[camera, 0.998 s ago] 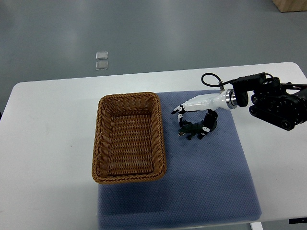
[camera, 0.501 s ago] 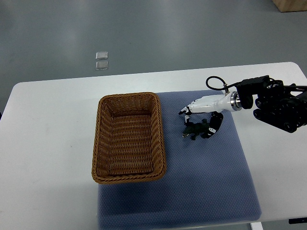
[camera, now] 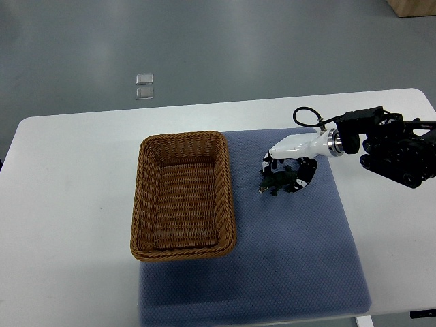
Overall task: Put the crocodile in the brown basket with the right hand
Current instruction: 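Lower the right hand and close its fingers around the crocodile, then lift the crocodile up off the mat with the right hand, then carry the crocodile over the wicker basket and lower it inside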
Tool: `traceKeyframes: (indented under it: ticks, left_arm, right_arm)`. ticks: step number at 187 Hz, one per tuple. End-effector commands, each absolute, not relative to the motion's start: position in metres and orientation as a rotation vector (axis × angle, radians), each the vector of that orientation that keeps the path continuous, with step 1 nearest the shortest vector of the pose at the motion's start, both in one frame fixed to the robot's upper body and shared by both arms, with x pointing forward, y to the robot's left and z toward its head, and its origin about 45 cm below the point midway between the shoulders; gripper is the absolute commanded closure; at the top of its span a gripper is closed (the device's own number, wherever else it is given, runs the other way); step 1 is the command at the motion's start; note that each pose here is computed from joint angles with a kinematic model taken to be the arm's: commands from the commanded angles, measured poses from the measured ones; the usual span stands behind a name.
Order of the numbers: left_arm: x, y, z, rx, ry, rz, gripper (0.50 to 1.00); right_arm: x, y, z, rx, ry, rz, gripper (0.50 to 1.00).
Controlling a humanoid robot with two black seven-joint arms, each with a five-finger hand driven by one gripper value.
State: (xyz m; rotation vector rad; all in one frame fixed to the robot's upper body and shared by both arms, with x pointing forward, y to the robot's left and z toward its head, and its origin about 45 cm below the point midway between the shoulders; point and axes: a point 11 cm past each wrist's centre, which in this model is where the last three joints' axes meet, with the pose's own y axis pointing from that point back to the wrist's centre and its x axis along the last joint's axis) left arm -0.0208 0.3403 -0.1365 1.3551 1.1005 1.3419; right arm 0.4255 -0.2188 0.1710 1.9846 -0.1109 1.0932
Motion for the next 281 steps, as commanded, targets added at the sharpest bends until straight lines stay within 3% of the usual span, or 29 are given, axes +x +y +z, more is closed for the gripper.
traceKeyframes:
  ticks: [1,69,130,167,233,281]
  left_arm:
    - [-0.020,0.340,-0.136,1.355,1.100,1.342,0.500]
    - [-0.021,0.340,-0.136,1.355,1.103,1.343,0.500]
    - [-0.021,0.340,-0.136,1.355,1.103,1.343,0.500]
    - [-0.021,0.340,-0.136,1.355,1.103,1.343,0.500]
    - [-0.021,0.340,-0.137,1.354,1.103,1.342,0.500]
    - [-0.020,0.340,-0.136,1.354,1.101,1.343,0.500]
  right_arm:
    - [0.427,-0.221,0.171,1.976,-0.117,1.091,1.000]
    - [0.435,-0.228,0.183,1.958,-0.174,1.124,1.000]
    - [0.475,-0.225,0.274,1.935,-0.341,1.275,1.000]
    - [0.473,-0.176,0.308,2.024,-0.299,1.393,1.000]
    - [0.435,-0.062,0.291,2.220,-0.100,1.470,1.000]
    - [0.409,-0.028,0.260,2.294,-0.003,1.433,1.000]
